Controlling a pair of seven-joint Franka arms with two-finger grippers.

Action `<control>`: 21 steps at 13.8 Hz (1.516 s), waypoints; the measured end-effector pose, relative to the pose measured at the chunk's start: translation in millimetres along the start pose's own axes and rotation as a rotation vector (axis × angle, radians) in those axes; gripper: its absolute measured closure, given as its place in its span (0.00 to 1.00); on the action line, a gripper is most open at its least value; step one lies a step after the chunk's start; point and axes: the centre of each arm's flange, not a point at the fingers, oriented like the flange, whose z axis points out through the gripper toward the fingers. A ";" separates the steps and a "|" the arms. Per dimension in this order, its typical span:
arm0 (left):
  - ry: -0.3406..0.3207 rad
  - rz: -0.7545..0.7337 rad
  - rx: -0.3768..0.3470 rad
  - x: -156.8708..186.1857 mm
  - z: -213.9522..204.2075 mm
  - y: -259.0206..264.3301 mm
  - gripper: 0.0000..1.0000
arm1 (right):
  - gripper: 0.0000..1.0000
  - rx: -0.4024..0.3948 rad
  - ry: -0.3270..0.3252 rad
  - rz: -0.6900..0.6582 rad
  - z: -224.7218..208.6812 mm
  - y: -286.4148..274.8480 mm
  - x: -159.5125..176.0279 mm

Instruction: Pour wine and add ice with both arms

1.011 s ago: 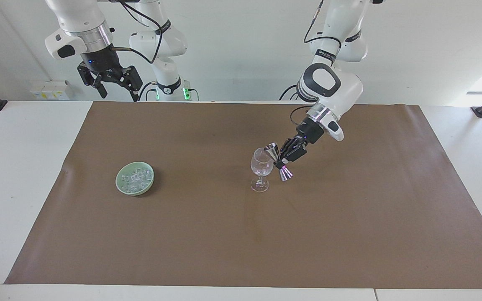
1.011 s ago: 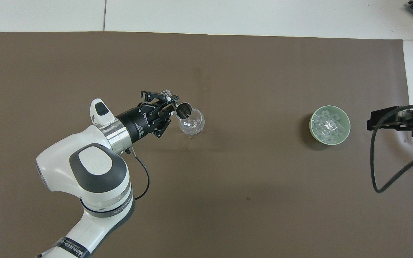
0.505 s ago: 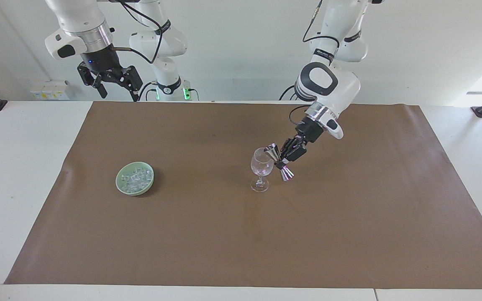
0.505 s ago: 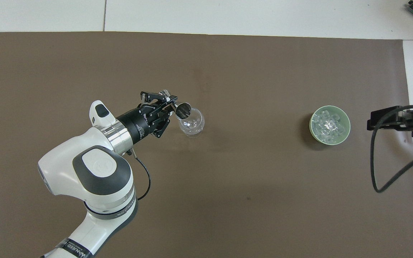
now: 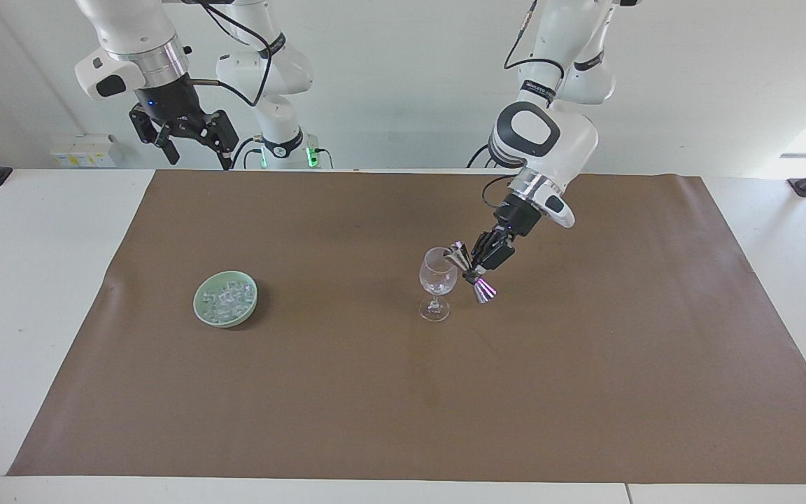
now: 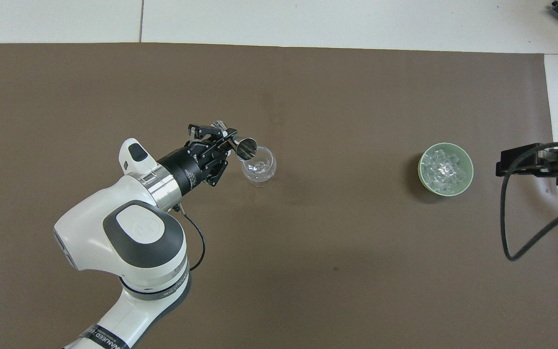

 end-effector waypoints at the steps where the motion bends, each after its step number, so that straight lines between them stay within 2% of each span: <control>1: 0.007 0.003 -0.004 -1.5 -0.6 0.9 0.79 | 0.00 0.000 0.000 0.000 0.0 0.0 0.0; 6: 0.041 0.012 -0.016 -4.9 -2.7 1.8 0.79 | 0.00 0.000 0.000 0.000 0.0 0.0 0.0; 21: 0.077 0.161 -0.013 -16.7 -2.5 -4.4 0.79 | 0.00 0.000 0.000 0.000 0.0 0.0 0.0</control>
